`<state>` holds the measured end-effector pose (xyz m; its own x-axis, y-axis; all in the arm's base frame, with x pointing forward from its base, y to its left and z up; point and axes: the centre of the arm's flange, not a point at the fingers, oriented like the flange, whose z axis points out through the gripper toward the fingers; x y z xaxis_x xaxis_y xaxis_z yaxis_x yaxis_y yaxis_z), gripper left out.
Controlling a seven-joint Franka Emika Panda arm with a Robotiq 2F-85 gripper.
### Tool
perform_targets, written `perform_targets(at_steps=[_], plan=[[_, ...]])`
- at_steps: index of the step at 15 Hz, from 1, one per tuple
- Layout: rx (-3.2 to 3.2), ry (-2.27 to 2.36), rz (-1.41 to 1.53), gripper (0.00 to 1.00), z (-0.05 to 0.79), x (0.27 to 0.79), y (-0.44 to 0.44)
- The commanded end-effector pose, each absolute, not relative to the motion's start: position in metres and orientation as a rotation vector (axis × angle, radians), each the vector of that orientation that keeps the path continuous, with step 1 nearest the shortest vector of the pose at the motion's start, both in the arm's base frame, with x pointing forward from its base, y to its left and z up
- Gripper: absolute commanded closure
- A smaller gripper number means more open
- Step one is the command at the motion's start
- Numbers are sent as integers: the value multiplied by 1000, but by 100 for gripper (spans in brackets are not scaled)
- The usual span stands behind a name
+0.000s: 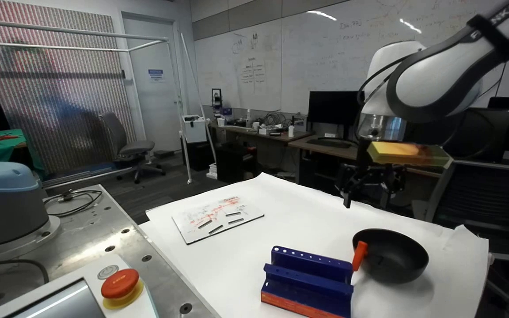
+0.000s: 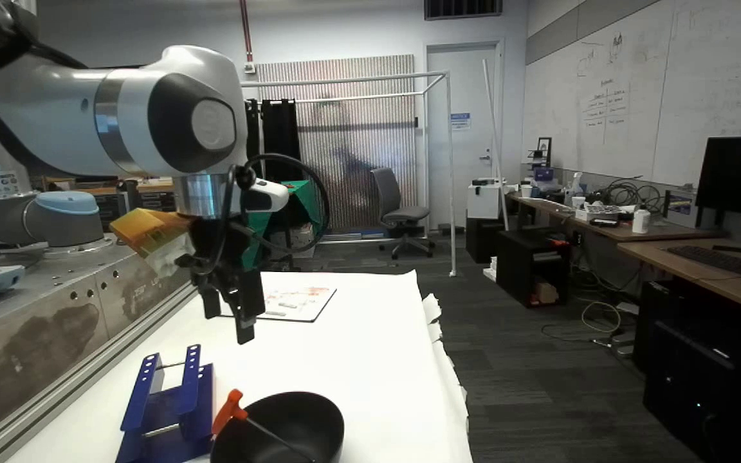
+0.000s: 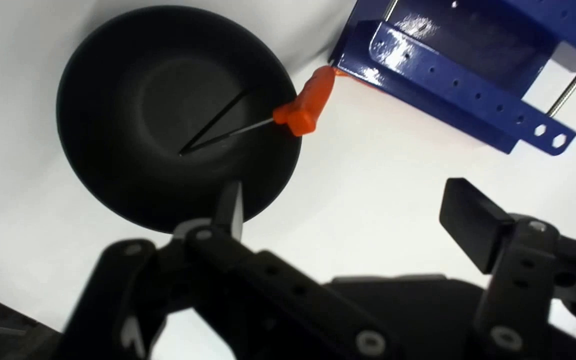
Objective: Put the red object in the bowl
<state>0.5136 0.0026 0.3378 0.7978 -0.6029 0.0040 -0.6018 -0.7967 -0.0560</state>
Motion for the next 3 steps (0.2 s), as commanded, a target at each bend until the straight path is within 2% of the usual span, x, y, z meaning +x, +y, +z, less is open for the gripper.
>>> perform_targets(at_steps=[1, 3], plan=[[-2924, 954, -41, 0, 344, 507, 3], [-2921, 934, -51, 0, 350, 499, 3]])
